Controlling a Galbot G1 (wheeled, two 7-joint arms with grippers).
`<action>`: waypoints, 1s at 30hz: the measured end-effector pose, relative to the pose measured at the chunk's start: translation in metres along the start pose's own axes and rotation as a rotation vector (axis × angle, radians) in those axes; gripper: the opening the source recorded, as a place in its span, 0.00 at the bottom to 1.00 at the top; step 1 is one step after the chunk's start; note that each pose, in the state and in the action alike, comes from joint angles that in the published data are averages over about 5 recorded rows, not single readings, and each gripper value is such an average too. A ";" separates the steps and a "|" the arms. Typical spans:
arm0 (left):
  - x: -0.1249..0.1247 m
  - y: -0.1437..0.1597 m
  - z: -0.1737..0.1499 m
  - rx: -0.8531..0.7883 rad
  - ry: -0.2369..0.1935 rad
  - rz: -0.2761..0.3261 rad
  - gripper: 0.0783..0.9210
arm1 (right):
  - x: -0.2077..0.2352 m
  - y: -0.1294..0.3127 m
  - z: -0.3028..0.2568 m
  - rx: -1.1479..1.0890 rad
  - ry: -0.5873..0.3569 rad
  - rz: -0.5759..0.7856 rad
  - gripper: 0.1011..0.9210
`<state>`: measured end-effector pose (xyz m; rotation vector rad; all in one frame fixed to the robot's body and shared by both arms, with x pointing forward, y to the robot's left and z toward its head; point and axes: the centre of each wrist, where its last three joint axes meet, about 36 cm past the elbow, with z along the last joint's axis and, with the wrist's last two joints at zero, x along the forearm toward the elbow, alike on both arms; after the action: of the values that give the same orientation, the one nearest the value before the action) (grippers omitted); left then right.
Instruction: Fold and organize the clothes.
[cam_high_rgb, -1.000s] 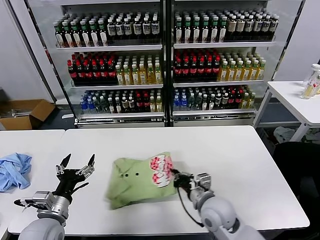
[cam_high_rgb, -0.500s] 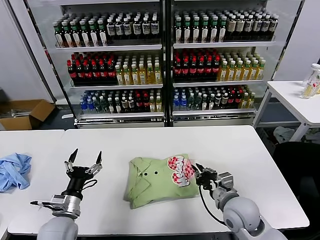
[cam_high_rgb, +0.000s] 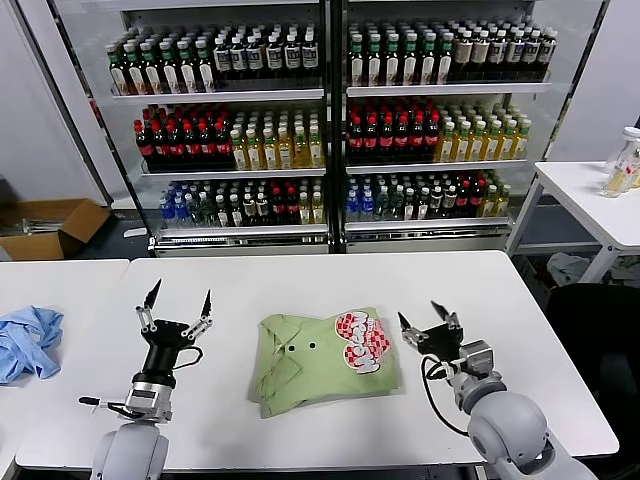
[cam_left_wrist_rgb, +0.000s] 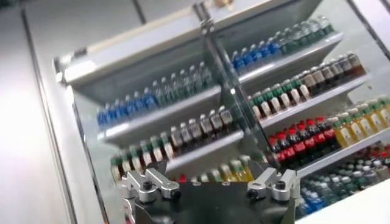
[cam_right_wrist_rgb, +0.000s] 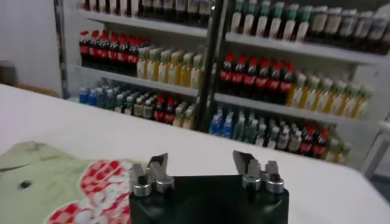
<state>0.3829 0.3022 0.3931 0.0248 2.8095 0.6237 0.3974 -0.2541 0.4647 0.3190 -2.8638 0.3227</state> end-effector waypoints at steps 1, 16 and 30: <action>-0.002 0.002 0.000 -0.021 -0.015 0.004 0.88 | -0.001 -0.002 0.000 0.009 -0.011 0.010 0.81; -0.008 0.009 -0.020 0.149 0.066 0.017 0.88 | -0.011 -0.023 0.001 0.083 -0.110 0.099 0.88; -0.002 0.002 -0.023 0.267 0.179 0.026 0.88 | -0.020 -0.026 0.010 0.156 -0.178 0.131 0.88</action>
<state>0.3789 0.2942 0.4145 0.0593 3.0510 0.2627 0.4203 -0.2772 0.4547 0.1974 -3.0486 0.5712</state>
